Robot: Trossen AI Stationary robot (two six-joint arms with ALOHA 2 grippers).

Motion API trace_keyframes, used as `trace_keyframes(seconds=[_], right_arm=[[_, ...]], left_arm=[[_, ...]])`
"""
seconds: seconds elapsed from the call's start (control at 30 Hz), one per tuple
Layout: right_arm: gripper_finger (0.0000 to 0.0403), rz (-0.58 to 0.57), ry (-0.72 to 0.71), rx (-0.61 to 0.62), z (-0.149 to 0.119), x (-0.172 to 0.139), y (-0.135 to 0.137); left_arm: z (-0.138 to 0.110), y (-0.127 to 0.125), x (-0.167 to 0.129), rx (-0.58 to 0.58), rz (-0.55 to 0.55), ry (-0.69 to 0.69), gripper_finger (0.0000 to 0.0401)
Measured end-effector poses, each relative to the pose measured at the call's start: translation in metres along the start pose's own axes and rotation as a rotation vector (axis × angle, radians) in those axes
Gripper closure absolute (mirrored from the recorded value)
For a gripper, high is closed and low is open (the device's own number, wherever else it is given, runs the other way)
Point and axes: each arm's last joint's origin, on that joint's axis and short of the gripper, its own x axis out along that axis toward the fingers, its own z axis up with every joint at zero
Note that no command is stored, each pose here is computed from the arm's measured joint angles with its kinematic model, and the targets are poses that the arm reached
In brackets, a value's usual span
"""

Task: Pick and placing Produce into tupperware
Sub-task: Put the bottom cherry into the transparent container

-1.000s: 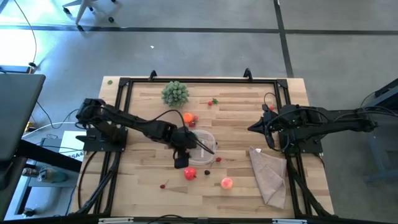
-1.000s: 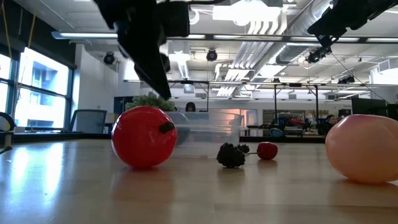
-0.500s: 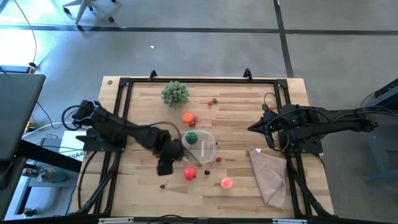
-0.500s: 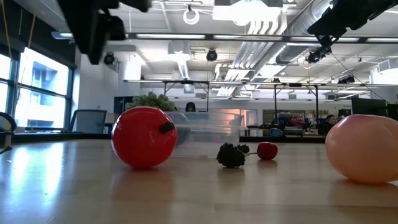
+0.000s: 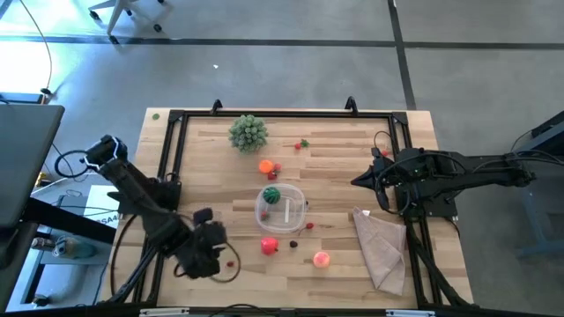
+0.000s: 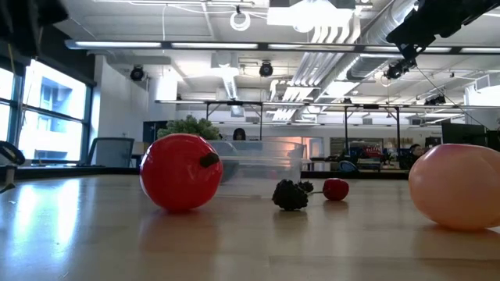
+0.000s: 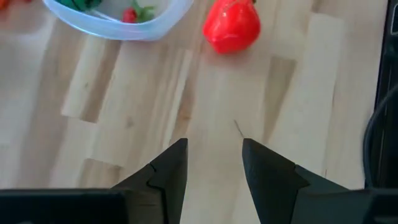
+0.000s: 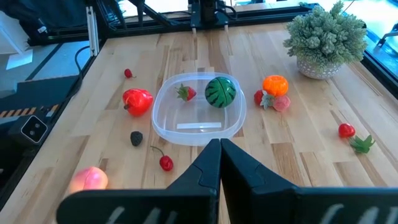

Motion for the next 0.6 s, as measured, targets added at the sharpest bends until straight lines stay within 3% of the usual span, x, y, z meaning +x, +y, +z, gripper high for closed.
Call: trace_keyframes(seconds=[0.23,0.6], right_arm=[[0.0403,0.0,0.0,0.0,0.0,0.0,0.0],[0.0403,0.0,0.001,0.0,0.0,0.0,0.0]], left_arm=[[-0.049,-0.013,0.03,-0.077,-0.083,-0.117,0.0256],[-0.068,-0.017,0.058,-0.122,-0.15,-0.05,0.0256]])
